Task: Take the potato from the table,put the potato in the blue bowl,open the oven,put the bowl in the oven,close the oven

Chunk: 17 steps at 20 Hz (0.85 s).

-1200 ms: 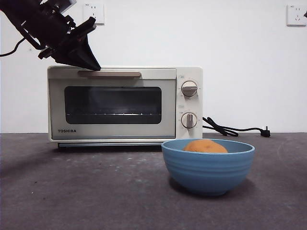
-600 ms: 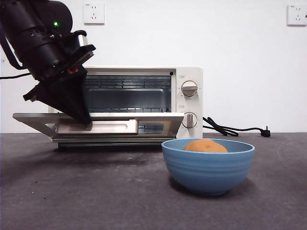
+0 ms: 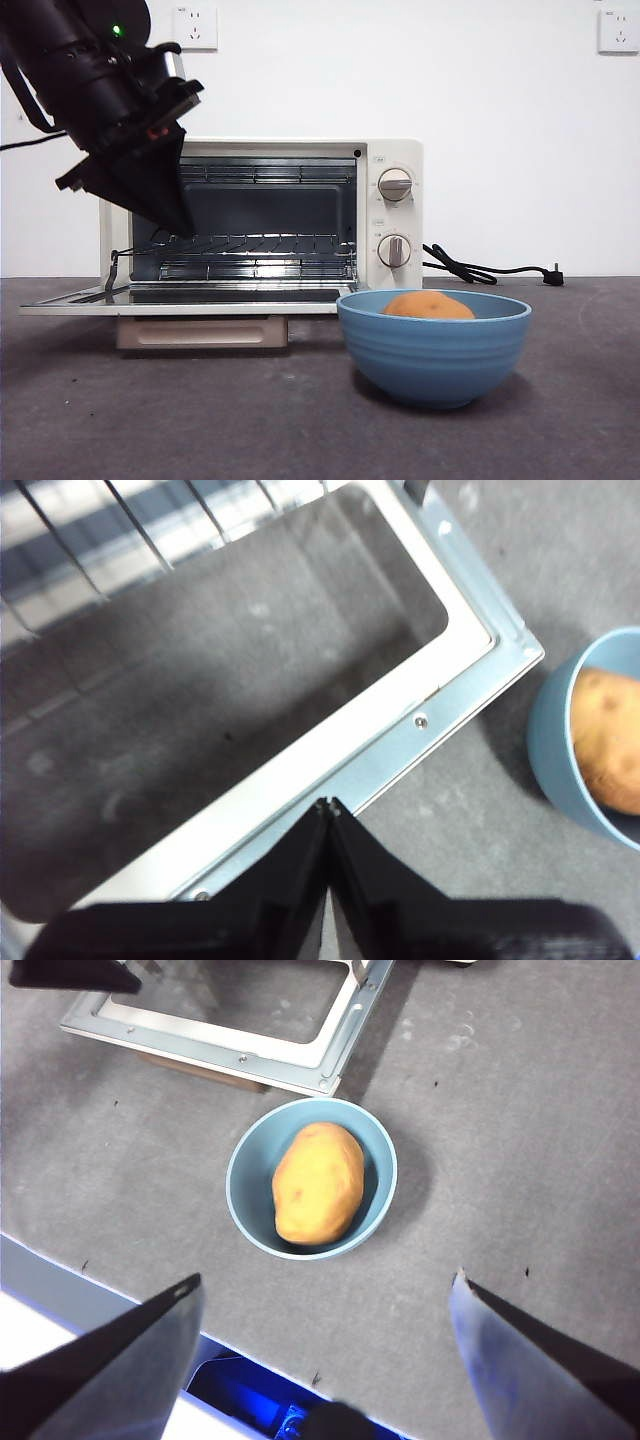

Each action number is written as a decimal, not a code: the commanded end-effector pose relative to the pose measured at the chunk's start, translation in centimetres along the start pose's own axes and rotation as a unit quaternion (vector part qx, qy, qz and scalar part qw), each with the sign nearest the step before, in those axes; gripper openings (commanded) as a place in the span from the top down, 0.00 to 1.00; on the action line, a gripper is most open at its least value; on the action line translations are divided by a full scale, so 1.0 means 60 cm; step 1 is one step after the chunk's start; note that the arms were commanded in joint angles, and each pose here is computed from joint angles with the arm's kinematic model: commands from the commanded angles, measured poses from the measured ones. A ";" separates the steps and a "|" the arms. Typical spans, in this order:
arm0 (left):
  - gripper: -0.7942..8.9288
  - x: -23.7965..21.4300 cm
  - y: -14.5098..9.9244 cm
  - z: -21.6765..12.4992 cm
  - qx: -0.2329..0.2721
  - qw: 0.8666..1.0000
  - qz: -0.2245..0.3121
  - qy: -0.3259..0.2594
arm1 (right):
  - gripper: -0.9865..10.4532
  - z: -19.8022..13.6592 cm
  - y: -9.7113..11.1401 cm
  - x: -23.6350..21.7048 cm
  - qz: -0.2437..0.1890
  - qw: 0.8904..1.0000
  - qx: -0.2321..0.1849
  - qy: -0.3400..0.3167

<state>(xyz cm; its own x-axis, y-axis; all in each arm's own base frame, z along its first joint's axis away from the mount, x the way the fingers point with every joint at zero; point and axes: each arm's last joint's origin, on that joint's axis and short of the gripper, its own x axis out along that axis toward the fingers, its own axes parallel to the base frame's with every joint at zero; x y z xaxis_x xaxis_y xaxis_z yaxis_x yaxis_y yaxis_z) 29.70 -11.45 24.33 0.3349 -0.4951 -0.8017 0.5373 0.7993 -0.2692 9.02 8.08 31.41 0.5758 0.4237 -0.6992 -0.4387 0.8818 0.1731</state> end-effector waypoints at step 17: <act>0.93 -0.317 -0.127 -0.111 0.077 0.975 0.029 -0.207 | 0.62 0.054 -0.070 0.250 -0.025 0.983 0.061 0.173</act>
<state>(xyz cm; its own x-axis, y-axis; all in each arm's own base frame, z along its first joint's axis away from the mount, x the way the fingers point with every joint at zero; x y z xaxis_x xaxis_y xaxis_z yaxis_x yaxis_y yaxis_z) 14.06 -5.91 38.03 0.6313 -0.5744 -0.5210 0.6087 0.7833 -0.1260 21.79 11.43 22.76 0.3276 0.3038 -0.8947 -0.3029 0.9307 0.2051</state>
